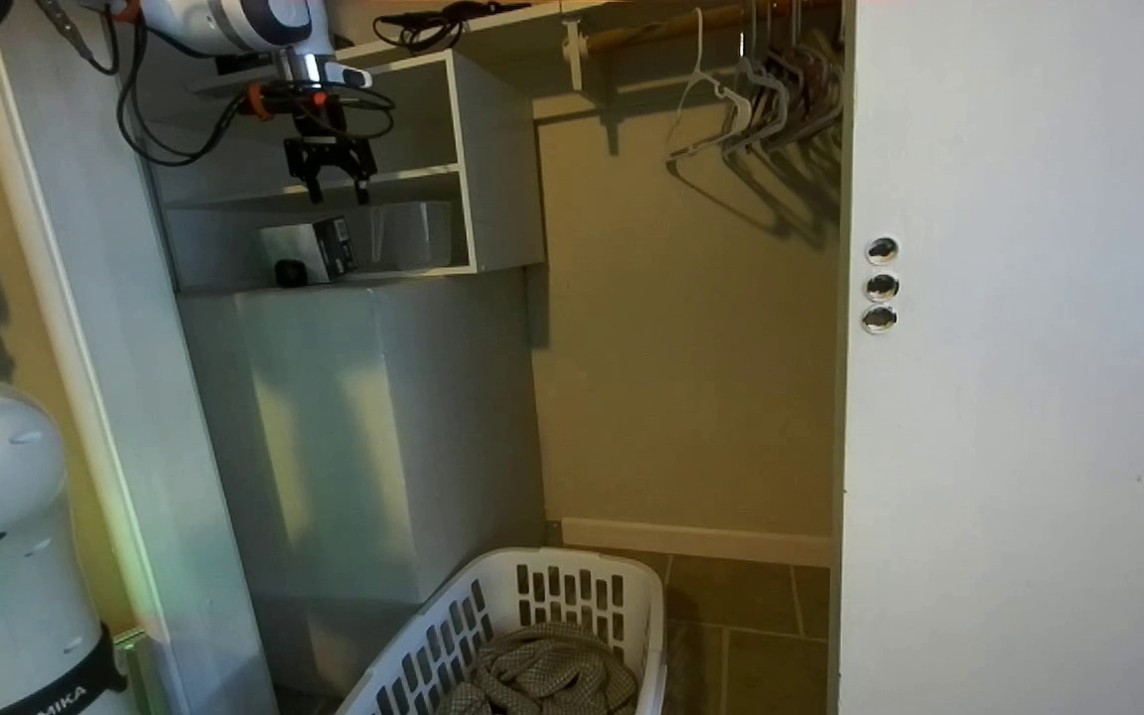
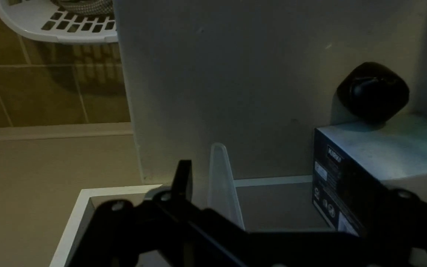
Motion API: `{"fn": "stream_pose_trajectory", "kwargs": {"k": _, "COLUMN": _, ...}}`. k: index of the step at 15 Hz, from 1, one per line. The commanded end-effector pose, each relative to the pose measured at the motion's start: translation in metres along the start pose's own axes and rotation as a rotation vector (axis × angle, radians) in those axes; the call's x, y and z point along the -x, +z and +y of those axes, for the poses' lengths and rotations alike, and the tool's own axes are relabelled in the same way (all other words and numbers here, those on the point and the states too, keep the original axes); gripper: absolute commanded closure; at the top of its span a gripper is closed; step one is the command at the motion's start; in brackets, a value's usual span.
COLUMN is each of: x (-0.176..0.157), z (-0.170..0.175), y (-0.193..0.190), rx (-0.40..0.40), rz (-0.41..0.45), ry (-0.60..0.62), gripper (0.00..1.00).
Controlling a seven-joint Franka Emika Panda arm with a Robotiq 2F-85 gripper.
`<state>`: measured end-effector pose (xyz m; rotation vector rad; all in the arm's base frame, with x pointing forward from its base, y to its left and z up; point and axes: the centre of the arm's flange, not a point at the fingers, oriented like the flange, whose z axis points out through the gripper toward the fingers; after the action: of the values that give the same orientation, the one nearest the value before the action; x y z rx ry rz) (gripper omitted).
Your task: Move the clear jar from the bottom shelf onto the top shelf
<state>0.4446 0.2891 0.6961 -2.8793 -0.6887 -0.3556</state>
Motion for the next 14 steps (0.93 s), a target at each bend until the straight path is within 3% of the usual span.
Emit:
{"fn": "stream_pose_trajectory", "kwargs": {"k": 1, "x": -0.012, "z": -0.003, "y": 0.014, "rx": 0.025, "rz": 0.013, "ry": 0.105, "gripper": 0.0}}
{"fn": "stream_pose_trajectory", "kwargs": {"k": 6, "x": -0.024, "z": 0.001, "y": 0.031, "rx": 0.04, "rz": 0.005, "ry": 0.244, "gripper": 0.0}}
{"fn": "stream_pose_trajectory", "kwargs": {"k": 12, "x": -0.041, "z": 0.007, "y": 0.035, "rx": 0.053, "rz": 0.048, "ry": 0.32, "gripper": 0.0}}
{"fn": "stream_pose_trajectory", "kwargs": {"k": 13, "x": -0.044, "z": 0.007, "y": 0.034, "rx": 0.057, "rz": 0.055, "ry": 0.323, "gripper": 0.06}}
{"fn": "stream_pose_trajectory", "kwargs": {"k": 14, "x": -0.045, "z": 0.007, "y": 0.034, "rx": 0.061, "rz": 0.061, "ry": 0.327, "gripper": 0.26}}
